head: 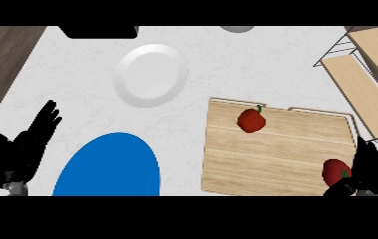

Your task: Pick the tomato from the tray and place it in the tiered shelf

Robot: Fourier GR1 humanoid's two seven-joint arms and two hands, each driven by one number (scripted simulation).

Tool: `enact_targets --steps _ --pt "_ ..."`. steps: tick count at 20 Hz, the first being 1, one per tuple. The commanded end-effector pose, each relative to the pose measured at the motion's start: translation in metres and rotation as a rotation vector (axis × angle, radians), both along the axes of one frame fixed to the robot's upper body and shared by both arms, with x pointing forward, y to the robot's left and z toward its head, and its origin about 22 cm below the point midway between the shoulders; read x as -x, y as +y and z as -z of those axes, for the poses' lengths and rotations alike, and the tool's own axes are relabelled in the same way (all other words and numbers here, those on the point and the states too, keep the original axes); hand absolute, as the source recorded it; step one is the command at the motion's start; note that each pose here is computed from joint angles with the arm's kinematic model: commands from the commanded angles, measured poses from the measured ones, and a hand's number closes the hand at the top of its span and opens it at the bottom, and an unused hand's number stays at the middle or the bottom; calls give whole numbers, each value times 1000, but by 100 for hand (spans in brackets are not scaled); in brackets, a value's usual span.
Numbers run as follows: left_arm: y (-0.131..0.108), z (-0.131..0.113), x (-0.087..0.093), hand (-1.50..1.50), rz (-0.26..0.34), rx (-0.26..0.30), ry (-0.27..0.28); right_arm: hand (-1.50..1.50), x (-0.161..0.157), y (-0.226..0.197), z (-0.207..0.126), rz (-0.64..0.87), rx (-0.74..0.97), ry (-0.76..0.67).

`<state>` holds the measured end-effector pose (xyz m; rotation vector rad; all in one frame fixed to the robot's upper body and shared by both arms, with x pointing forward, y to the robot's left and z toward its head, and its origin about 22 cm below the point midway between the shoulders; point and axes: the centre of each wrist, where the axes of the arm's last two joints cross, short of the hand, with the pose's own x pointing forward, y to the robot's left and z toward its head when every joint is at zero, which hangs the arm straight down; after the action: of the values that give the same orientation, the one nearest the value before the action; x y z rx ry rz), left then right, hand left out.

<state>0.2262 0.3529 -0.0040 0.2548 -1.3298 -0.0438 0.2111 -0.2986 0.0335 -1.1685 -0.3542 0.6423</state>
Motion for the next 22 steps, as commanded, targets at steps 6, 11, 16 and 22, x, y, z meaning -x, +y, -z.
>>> enact_targets --steps 6,11,16,22 --pt "5 -1 7 0 -5 3 1 150 8 -17 13 41 -69 -11" --pt "3 -1 -6 0 2 11 -8 150 12 -9 21 -30 9 27" --pt "-6 -12 -7 0 3 -4 7 150 7 -20 27 -66 94 -21" --pt "-11 9 -3 0 -7 1 0 150 -2 10 -28 -76 139 -158"
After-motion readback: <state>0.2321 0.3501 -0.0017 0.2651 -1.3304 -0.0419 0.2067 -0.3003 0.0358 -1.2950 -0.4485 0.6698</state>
